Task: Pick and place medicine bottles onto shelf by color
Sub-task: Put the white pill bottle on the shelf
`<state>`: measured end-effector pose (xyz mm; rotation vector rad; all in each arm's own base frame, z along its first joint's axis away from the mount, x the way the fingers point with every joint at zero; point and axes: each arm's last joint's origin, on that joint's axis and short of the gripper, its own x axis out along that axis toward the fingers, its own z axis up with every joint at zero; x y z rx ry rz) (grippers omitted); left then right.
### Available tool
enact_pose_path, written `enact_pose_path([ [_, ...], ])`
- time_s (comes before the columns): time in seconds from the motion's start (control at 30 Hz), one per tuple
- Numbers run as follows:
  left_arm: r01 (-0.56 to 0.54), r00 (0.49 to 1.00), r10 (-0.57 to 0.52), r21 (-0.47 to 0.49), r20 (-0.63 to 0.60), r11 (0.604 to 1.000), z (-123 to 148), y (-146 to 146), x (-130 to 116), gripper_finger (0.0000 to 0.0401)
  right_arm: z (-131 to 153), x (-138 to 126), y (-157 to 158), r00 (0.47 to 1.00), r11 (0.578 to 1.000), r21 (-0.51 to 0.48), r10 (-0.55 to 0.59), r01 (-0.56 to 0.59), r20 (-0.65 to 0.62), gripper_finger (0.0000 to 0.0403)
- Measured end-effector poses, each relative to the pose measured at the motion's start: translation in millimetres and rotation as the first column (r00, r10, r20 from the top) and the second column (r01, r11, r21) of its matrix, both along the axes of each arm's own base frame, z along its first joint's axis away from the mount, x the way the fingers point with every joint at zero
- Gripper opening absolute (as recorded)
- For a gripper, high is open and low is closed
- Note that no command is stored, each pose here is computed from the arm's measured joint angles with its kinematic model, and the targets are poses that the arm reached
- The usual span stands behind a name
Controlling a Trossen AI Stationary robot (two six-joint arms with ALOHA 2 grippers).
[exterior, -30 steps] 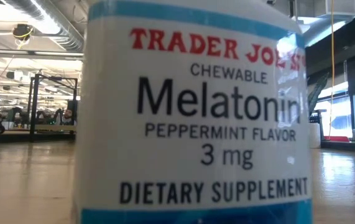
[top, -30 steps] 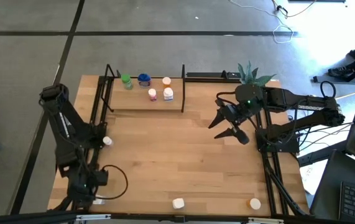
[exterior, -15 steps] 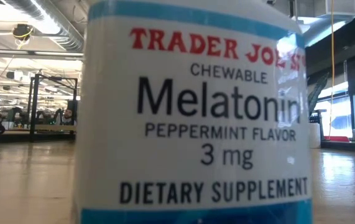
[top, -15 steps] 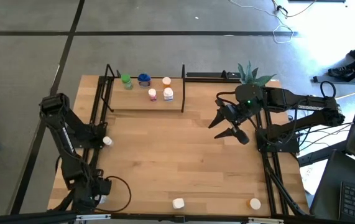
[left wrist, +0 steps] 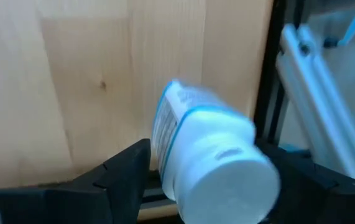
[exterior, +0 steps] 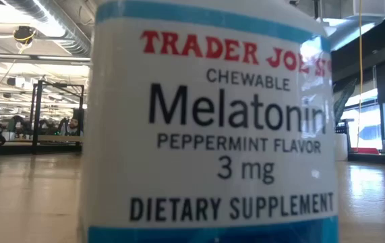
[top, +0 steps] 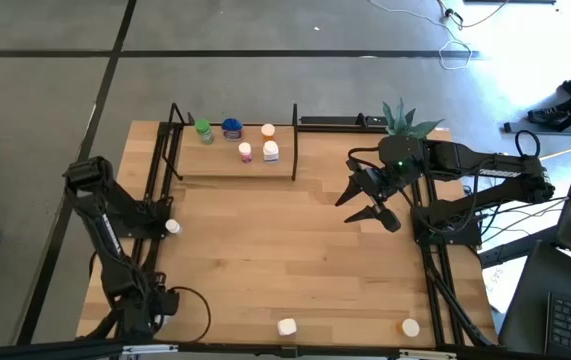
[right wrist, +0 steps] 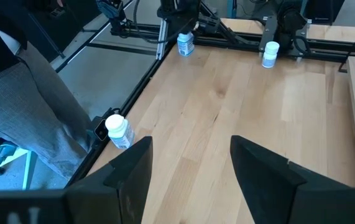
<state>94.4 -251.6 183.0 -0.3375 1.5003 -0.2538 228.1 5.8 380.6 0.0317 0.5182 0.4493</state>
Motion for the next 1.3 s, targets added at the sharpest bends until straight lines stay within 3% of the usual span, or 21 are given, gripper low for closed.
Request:
enact_pose_path([
  [0.17,-0.001,0.998,0.002,0.005,-0.064,1.0,-5.9,-2.3,-1.4,0.0267,0.0,0.0,-0.1,1.0,1.0,0.0,-0.001,0.001,0.0,0.0218],
  [0.57,-0.013,0.999,0.012,-0.021,-0.049,1.0,-4.9,-4.7,-0.1,0.0267,0.0,0.0,0.0,1.0,1.0,0.0,-0.001,0.001,0.0,0.0218],
  [0.93,0.003,0.997,-0.003,0.001,0.078,1.0,-4.5,-5.2,3.5,0.0266,0.0,0.0,-0.1,1.0,1.0,-0.001,-0.001,0.001,0.0,0.0218],
  [1.2,0.006,0.997,-0.006,0.008,0.072,1.0,-4.8,-4.4,3.6,0.0207,0.0,0.0,0.0,1.0,1.0,0.0,-0.001,0.001,0.0,0.0218],
  [1.3,-0.043,0.998,0.043,-0.004,0.052,0.999,-4.4,-3.5,6.5,0.0175,0.0,0.0,-0.1,1.0,1.0,0.0,-0.001,0.001,0.0,0.0218],
])
